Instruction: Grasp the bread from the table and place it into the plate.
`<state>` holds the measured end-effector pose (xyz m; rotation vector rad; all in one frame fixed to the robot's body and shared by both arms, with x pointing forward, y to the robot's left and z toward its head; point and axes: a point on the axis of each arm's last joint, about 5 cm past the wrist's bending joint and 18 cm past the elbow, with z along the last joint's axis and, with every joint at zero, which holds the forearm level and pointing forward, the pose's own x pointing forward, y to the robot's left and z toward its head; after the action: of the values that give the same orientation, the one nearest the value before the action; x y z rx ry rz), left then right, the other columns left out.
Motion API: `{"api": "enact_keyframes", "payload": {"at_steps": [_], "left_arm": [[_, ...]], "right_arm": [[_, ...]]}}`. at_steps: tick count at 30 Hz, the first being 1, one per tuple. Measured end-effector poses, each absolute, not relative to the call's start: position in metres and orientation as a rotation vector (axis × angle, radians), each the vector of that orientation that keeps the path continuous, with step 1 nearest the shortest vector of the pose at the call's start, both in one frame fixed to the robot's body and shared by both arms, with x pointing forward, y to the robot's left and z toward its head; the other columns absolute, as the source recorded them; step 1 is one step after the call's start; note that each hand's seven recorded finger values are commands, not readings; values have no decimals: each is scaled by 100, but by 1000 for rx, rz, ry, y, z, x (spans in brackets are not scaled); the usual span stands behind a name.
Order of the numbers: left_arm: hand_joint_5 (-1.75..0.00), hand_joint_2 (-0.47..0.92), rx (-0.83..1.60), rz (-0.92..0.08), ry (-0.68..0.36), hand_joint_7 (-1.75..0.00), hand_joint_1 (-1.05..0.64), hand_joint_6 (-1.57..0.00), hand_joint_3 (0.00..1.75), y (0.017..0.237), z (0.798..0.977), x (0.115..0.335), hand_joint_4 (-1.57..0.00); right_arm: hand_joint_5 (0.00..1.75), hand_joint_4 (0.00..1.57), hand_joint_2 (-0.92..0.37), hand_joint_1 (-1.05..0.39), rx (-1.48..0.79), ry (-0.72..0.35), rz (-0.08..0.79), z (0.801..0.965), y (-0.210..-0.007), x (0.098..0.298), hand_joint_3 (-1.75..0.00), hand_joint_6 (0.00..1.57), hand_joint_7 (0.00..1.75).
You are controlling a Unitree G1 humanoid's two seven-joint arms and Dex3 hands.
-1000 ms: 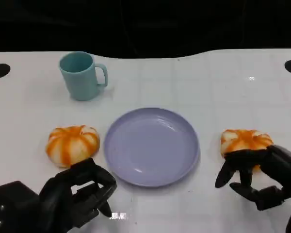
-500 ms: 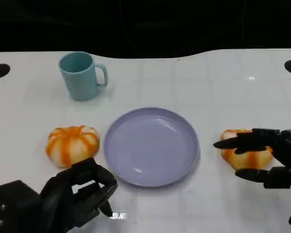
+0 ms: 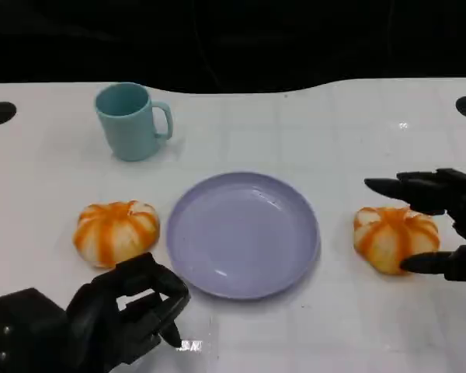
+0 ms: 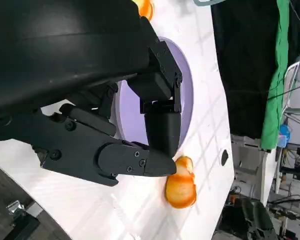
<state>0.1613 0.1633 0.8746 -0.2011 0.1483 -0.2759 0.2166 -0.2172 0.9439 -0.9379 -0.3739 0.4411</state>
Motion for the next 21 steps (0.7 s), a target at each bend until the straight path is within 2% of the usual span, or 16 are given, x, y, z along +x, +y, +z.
{"api": "enact_keyframes", "payload": {"at_steps": [7,15,21], "left_arm": [[-175,92,-199,-277,150,-138,-51,-75,29,163,875,161,-75],[-175,92,-202,-278,152,-138,-51,-74,29,162,875,162,-73],[-175,92,-204,-280,148,-138,-50,-74,29,162,876,163,-73]], "right_arm": [[14,0,-77,-34,-1080,-313,463,949,-221,217,0,19,1],[18,6,-75,-29,-1181,-282,534,944,-211,227,0,24,2],[21,10,-74,-31,-1259,-261,571,937,-204,239,-1,26,2]]}}
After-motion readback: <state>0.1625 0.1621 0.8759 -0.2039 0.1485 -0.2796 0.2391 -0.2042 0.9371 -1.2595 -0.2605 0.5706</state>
